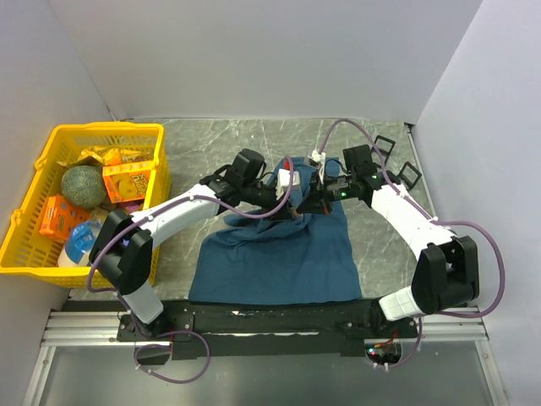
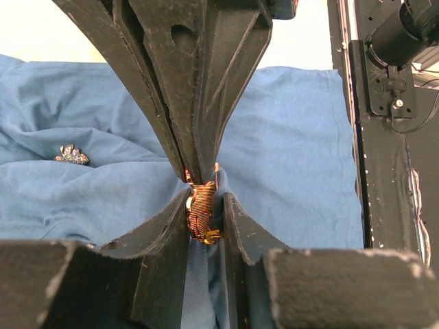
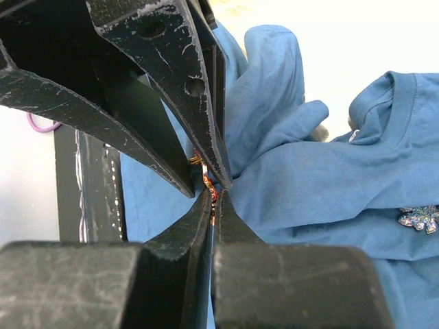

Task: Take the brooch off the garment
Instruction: Remove the brooch from the clothes.

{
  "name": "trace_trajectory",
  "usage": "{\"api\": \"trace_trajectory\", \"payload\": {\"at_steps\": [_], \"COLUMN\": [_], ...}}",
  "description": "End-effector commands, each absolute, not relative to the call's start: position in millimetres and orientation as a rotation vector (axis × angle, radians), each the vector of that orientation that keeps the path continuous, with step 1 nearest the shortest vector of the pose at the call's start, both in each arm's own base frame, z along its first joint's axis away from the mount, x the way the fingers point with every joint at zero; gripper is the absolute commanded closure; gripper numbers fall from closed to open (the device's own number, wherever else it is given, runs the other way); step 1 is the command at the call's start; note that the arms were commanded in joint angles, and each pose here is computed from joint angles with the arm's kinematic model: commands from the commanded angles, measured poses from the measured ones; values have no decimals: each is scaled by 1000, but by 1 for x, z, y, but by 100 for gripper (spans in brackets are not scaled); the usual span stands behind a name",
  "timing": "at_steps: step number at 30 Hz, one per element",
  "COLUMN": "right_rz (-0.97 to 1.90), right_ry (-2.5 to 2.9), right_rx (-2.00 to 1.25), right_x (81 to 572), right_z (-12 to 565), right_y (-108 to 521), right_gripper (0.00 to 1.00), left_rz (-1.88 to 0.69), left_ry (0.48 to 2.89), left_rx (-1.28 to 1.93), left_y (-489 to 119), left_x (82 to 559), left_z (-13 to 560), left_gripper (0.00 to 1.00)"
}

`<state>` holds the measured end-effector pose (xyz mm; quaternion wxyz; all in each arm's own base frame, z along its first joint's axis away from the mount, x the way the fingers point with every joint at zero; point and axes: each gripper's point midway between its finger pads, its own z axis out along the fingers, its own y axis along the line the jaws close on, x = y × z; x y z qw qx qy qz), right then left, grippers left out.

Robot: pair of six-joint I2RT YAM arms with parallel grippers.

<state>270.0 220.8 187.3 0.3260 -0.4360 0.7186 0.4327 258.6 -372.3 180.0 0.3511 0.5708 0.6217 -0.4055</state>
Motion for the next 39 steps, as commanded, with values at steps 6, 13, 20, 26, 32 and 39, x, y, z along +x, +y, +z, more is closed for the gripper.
{"api": "trace_trajectory", "payload": {"at_steps": [6,13,20,26,32,39], "right_rz": [1105,1105,1107,1116,1126,1129], "right_ry": [1811,1810,1814,1815,1820,1814], "right_rx": [-1136,-1133,-1126,-1115,-1110,-1110], "right_x": [271,271,272,273,273,272], "right_z": [206,206,205,204,204,204], "right_y": [216,215,213,215,215,215], "right_gripper": [100,100,100,100,100,100], "left_rz": [-1072,-1081,-1107,-1159,-1202,-1205], "left_ry": [1584,1587,1583,1590,1614,1629], "left_rx": [1486,1491,1483,1454,1410,1398], "left_y": [-376,-376,-379,-382,-387,-388], "left_x": [256,254,252,250,250,252], "left_z": [179,178,181,185,185,181], "left_gripper": [77,64,49,48,54,65]}}
